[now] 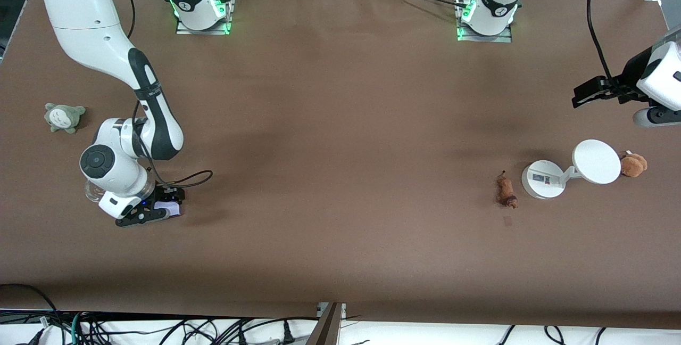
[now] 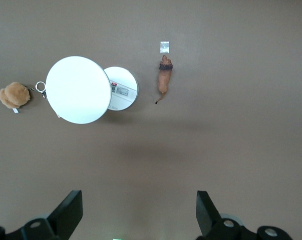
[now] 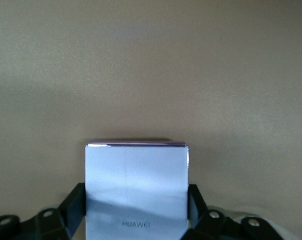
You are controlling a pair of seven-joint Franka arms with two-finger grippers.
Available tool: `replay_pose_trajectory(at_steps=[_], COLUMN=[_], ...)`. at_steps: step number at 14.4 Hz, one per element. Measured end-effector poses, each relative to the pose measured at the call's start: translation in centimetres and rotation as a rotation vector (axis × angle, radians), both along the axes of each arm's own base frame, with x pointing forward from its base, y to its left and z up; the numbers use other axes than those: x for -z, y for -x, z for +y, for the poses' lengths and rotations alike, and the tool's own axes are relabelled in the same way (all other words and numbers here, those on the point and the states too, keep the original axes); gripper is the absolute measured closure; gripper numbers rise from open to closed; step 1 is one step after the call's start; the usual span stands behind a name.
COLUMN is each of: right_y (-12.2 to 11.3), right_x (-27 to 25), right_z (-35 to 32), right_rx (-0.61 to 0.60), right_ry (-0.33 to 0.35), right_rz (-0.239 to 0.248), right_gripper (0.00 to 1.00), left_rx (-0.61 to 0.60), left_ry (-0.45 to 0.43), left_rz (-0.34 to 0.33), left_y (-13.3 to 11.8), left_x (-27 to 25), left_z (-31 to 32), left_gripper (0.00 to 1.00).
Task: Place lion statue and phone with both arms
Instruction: 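Carry the phone with the right gripper and lower it beside the glass cup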
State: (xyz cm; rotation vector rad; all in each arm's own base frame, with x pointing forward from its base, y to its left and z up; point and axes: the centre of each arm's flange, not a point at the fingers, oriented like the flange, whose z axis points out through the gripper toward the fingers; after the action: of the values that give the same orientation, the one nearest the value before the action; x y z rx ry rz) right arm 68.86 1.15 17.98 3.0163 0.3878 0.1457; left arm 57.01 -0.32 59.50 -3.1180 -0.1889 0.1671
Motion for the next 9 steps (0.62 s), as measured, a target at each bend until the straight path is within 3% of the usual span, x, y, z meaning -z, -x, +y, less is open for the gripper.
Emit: replay_pose_trajectory(at_steps=[1,6,9], right_y=[0.0,-0.5,-1.0], right_x=[0.0,-1.0,-5.5], right_z=[0.1,0.6,1.2], right_rx=[-0.001,-0.006,0.013], right_ry=[-0.001,-0.007,-0.022], right_rz=[0.0,-0.017,-0.004], right_gripper=[0.01,0.0,0.0], left_rx=[-0.003,-0.008,-0.009], left_ry=[0.0,0.0,0.0], left_rz=[-0.007,-0.014,-0.008], left_y=[0.0,-0.1,0.0], left_x=[-0.3,-0.7,-0.6], left_z=[0.2,0.4,0.5], left_gripper=[0.0,0.0,0.0])
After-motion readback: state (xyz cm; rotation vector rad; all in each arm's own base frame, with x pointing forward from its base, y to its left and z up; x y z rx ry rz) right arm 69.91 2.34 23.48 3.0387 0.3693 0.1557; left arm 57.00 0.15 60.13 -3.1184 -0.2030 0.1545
